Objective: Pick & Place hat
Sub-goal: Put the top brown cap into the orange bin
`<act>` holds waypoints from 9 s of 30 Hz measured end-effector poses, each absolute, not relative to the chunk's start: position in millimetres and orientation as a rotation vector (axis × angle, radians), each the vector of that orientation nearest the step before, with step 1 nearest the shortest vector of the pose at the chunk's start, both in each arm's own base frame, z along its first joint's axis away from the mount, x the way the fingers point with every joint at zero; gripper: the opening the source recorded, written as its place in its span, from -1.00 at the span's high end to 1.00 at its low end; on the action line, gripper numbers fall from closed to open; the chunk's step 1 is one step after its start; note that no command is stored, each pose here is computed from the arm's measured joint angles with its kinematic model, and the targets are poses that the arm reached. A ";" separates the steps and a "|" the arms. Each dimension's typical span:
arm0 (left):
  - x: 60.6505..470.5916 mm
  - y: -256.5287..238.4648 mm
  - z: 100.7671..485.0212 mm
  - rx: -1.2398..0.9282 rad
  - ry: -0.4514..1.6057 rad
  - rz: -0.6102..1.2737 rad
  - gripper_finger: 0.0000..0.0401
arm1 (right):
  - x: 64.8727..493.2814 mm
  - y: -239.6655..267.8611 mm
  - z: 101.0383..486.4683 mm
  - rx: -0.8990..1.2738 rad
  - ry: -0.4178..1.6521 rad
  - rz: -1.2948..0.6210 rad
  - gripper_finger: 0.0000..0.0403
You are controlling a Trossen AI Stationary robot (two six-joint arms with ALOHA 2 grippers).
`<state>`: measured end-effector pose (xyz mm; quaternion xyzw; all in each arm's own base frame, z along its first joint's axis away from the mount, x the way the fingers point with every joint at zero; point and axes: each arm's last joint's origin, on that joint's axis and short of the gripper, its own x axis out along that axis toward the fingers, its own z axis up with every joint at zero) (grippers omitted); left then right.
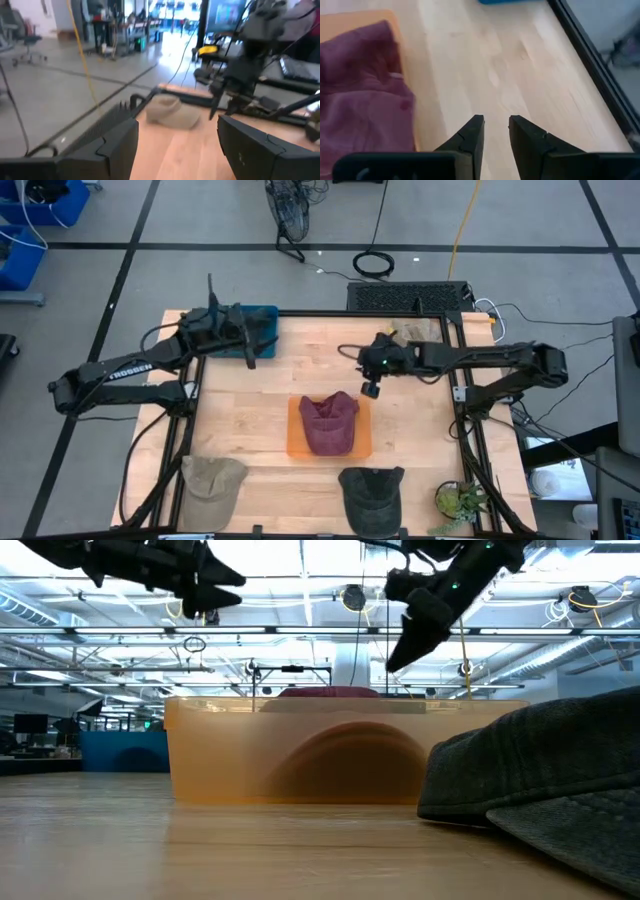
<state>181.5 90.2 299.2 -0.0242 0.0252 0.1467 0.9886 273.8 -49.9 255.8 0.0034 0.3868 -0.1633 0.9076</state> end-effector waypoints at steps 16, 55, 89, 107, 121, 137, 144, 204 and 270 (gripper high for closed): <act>183.5 96.8 292.4 -0.052 0.093 0.219 -0.20 | 216.9 -125.0 254.5 0.134 1.008 -0.666 0.24; 184.3 92.9 282.1 -0.089 0.190 0.172 0.97 | 173.1 -196.1 201.6 0.353 1.350 -0.630 0.17; 189.9 82.0 283.2 -0.038 0.185 0.143 0.88 | 166.8 -176.3 178.4 0.366 1.385 -0.541 0.94; 190.4 82.6 286.8 -0.005 0.151 0.144 0.92 | 194.3 -124.0 229.2 0.566 0.970 -0.428 0.95; 190.2 82.5 286.3 -0.017 0.155 0.144 0.90 | 220.2 -132.9 232.1 0.303 0.819 -0.374 0.42; 189.9 82.4 284.3 -0.021 0.175 0.143 0.91 | 219.9 -112.3 183.0 -0.036 0.769 -0.095 0.21; 189.9 82.4 284.2 -0.021 0.176 0.143 0.93 | 216.7 -108.8 173.8 0.016 0.757 -0.111 0.21; 190.1 84.0 286.3 0.022 0.160 0.201 0.96 | 278.6 -7.3 277.6 0.034 0.406 0.277 1.00; 193.8 66.8 285.2 -0.017 0.156 -0.130 0.79 | 326.3 38.8 233.1 -0.016 0.570 0.308 0.34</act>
